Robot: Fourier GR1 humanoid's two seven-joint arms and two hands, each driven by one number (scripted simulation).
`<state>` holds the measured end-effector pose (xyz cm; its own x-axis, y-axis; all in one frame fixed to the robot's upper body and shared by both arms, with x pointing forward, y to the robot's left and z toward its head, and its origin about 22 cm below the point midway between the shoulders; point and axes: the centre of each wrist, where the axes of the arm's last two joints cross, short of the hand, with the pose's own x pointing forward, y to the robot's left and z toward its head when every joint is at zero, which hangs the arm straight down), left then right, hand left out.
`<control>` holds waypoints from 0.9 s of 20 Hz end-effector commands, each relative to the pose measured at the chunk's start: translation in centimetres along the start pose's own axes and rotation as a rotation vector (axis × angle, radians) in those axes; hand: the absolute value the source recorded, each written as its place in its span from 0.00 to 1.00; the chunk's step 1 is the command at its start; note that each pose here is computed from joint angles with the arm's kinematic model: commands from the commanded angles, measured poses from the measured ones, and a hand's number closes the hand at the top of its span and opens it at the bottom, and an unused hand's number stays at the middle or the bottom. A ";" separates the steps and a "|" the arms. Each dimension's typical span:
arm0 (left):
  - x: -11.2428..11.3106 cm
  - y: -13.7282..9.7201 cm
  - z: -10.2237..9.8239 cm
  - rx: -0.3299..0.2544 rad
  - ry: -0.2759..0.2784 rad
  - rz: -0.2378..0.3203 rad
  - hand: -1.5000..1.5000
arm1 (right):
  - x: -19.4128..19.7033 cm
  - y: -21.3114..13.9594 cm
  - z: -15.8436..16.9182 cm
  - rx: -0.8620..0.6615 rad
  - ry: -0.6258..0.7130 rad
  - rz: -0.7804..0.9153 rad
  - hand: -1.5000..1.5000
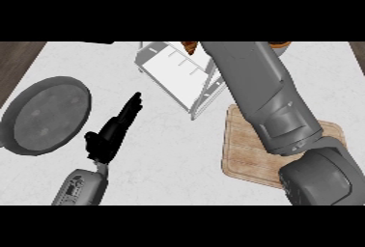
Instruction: Pick the croissant from the cutting board and place it in the tiered basket
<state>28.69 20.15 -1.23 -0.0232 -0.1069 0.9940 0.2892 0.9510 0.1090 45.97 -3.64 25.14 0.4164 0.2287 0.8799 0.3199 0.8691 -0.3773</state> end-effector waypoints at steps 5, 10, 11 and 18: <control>-0.4 1.4 0.4 0.049 0.010 0.001 0.50 | 0.7 0.6 0.8 -0.184 -0.070 -0.146 0.00; -1.3 1.5 1.9 0.073 0.051 0.025 0.50 | -0.7 -0.1 -1.0 -0.474 -0.124 -0.167 0.00; -1.5 1.7 2.1 0.078 0.053 0.013 0.50 | -0.5 -0.4 -1.2 -0.521 -0.147 -0.183 0.00; -2.8 3.0 4.5 0.147 0.088 0.035 0.50 | 0.7 -2.6 -1.3 -0.589 -0.225 -0.309 0.00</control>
<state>26.73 23.77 -2.66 0.0424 -0.1005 0.9940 0.1750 0.9803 0.0917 46.88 -6.39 25.16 0.1660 0.2338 0.9580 0.7698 0.5765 -0.2741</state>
